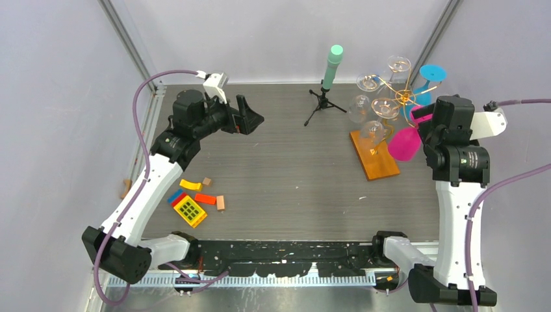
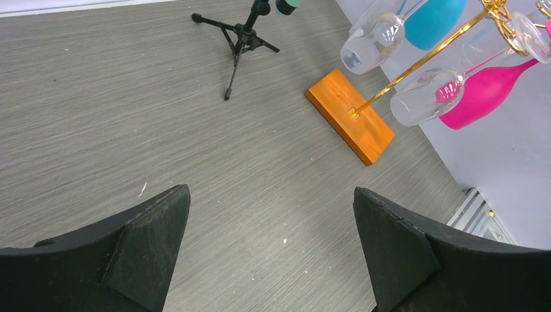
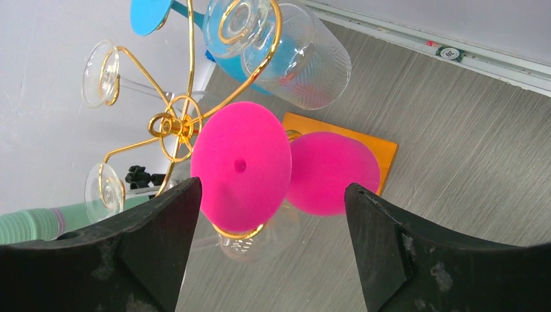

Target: Take the wine glass off the wine glass rack

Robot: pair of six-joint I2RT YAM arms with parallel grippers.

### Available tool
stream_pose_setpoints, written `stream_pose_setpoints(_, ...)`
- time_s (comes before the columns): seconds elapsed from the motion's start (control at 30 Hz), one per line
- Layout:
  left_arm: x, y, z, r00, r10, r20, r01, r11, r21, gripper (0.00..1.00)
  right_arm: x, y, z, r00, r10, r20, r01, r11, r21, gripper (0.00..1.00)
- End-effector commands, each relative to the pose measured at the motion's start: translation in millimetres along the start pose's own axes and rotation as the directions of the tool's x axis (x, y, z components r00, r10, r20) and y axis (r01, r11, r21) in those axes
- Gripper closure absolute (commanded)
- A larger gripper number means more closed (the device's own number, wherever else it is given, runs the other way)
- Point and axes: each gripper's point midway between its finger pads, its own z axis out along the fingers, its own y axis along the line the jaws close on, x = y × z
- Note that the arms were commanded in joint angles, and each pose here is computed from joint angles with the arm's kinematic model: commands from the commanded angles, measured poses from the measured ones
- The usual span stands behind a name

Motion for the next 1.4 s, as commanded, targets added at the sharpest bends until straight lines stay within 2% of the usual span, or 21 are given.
stream_pose_setpoints(0.0,-17,-11,-2,0.998,0.025,0.058,-0.027,0.999,0.036,0.0,-10,13,9,0.999,0.034,0.032,-0.033,0.999,-0.023,0.18)
stream_pose_setpoints(0.23,-14,-6,0,0.998,0.022,0.05,-0.023,1.0,0.016,0.0,-11,3,13,0.998,0.051,0.038,-0.051,0.999,0.006,0.46)
stream_pose_setpoints(0.3,-14,-6,-1,0.998,0.026,0.051,-0.027,1.0,0.013,0.0,-10,1,14,0.998,0.059,0.037,-0.059,0.998,0.013,0.59)
stream_pose_setpoints(0.37,-13,-4,-1,0.998,0.027,0.05,-0.028,1.0,0.007,0.0,-9,-1,15,0.997,0.063,0.035,-0.064,0.998,0.016,0.65)
stream_pose_setpoints(0.67,-14,-1,0,0.998,0.03,0.052,-0.03,1.0,-0.01,0.0,-16,1,5,0.996,0.073,0.048,-0.073,0.997,-0.001,0.81)
stream_pose_setpoints(0.8,-13,0,1,0.998,0.028,0.05,-0.028,1.0,-0.013,0.0,-19,5,-1,0.995,0.096,0.042,-0.095,0.995,-0.024,0.98)
stream_pose_setpoints(1.37,-16,3,-2,0.998,0.024,0.065,-0.022,0.999,-0.042,0.0,-13,12,-23,0.977,0.212,-0.026,-0.214,0.972,-0.101,1.0)
